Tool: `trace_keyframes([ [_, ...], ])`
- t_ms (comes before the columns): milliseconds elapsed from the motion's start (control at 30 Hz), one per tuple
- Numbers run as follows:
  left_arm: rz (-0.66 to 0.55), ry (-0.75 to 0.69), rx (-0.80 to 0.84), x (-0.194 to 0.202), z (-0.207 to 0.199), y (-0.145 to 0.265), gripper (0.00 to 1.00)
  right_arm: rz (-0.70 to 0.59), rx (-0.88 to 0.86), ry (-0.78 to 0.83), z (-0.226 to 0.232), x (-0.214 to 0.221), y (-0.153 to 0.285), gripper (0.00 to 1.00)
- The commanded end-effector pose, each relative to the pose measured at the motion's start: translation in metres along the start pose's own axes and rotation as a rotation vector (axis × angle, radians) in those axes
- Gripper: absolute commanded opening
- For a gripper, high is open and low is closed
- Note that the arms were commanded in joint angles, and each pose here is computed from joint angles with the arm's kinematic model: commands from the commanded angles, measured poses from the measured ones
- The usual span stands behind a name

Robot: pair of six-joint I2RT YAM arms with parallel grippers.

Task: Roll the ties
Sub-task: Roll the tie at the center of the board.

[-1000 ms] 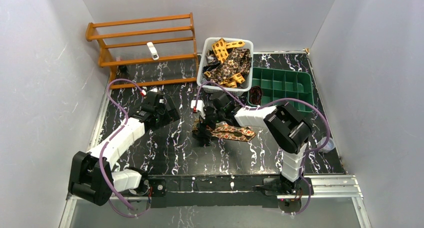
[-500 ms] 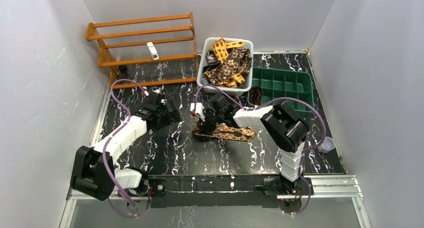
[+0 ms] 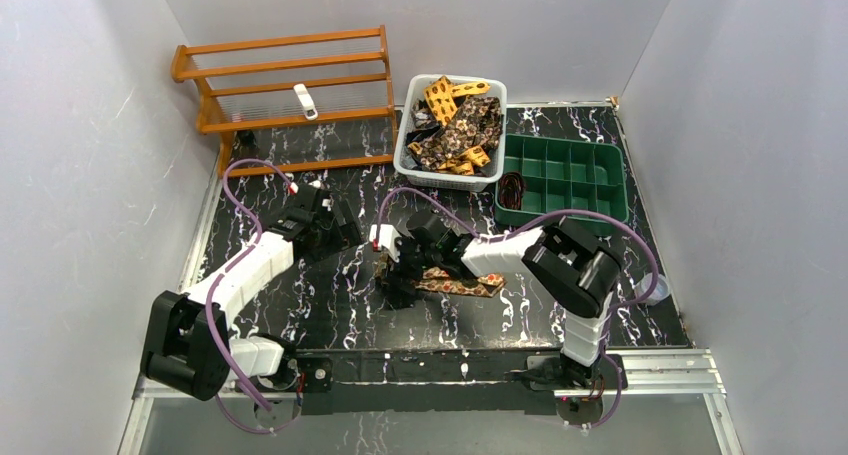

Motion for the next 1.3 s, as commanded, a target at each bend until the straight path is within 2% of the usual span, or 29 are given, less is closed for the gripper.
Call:
trace_keyframes([
  [0,0.032,-0.017,0.031,0.007,0.001,0.000,0.93,-0.055,0.069,0.016,-0.006,-0.029,0.016,0.85],
  [67,0.035,-0.017,0.068,0.008,-0.002,0.000,0.94,-0.106,0.096,0.018,-0.005,-0.046,0.028,0.96],
  [100,0.031,-0.015,0.081,0.008,-0.004,0.000,0.95,-0.140,0.117,0.010,-0.004,-0.055,0.034,0.98],
  [233,0.031,-0.010,0.113,0.009,-0.006,-0.001,0.96,-0.272,0.120,0.005,0.011,-0.078,0.068,0.99],
  [300,0.026,-0.016,0.122,0.008,-0.007,-0.001,0.97,-0.314,0.178,-0.053,0.013,-0.079,0.084,0.99],
  [367,0.028,-0.019,0.125,0.008,-0.007,-0.001,0.98,-0.367,0.363,-0.264,0.005,-0.069,0.098,0.99],
  [433,0.025,-0.020,0.133,0.007,-0.007,-0.001,0.98,-0.377,0.528,-0.604,0.000,-0.057,0.112,0.99],
  [500,0.022,-0.018,0.141,0.009,-0.007,-0.003,0.98,-0.328,0.519,-0.848,0.003,-0.051,0.118,0.99],
  [600,0.025,-0.009,0.181,0.013,-0.009,-0.007,0.98,-0.287,0.300,-1.070,0.019,-0.047,0.102,0.98],
  [667,0.027,0.003,0.221,0.016,-0.012,-0.009,0.97,-0.230,0.231,-1.214,0.023,-0.042,0.088,0.92],
  [767,0.032,0.011,0.243,0.020,-0.013,-0.011,0.95,-0.136,0.242,-1.284,0.022,-0.034,0.075,0.81],
  [900,0.044,0.003,0.238,0.024,-0.011,-0.012,0.95,-0.161,0.226,-1.270,0.016,-0.038,0.072,0.75],
  [1100,0.060,0.006,0.237,0.030,-0.009,-0.015,0.95,-0.115,0.252,-1.311,0.012,-0.030,0.066,0.63],
  [1267,0.068,-0.002,0.216,0.032,-0.005,-0.016,0.93,-0.145,0.306,-1.332,0.004,-0.024,0.069,0.61],
])
Point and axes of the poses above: each gripper's point midway between its finger pads, its own y axis back along the fingers, its own z axis along the line the jaws close on, x = y × z, the point moved 7 cm from there along y, back along the fingers, and after that the axes turned 9 degrees about -y, right-handed, at the moved point
